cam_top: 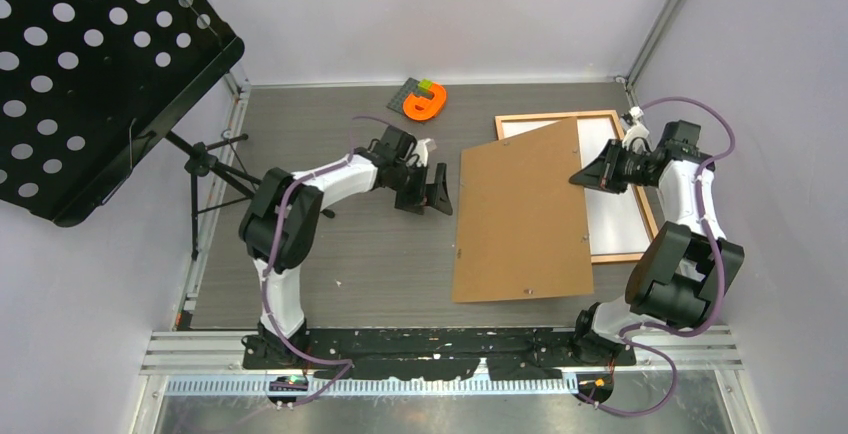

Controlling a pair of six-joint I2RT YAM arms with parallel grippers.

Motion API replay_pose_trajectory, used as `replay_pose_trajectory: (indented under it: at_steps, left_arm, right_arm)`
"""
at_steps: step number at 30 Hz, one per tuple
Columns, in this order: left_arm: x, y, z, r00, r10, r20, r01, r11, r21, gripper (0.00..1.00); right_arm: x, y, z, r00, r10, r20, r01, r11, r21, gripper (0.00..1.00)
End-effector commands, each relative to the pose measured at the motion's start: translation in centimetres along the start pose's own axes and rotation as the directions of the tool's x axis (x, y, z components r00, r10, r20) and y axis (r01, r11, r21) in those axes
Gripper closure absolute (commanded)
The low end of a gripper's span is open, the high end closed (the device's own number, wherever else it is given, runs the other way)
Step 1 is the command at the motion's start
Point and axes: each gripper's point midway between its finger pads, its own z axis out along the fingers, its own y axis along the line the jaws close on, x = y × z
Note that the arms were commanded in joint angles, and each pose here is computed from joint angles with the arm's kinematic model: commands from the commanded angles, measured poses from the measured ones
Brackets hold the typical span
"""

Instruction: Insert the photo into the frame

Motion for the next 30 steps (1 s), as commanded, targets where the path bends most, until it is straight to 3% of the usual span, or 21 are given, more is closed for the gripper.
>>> replay_pose_trajectory:
  at_steps: [1, 19, 30]
  left_arm:
    - [-2.6, -3.7, 1.4, 0.998, -0.012, 0.067, 0.006, 0.995, 0.102, 0.07]
    - [3.4, -4.5, 7.2, 0.987, -0.143, -0.07, 0.149, 0.985, 0.092, 0.07]
    - [4.2, -4.5, 8.0, 0.983, -0.156, -0.093, 0.166, 0.979, 0.12, 0.07]
  right_arm:
    - [-1.3, -0.7, 0.2, 0.99, -0.133, 0.054, 0.132, 0.991, 0.021, 0.94]
    - [0.6, -1.6, 1.4, 0.995, -0.077, 0.056, 0.078, 0.997, -0.006, 0.94]
    - [2.7, -2.2, 2.4, 0.999, -0.035, 0.013, 0.036, 0.999, -0.037, 0.72]
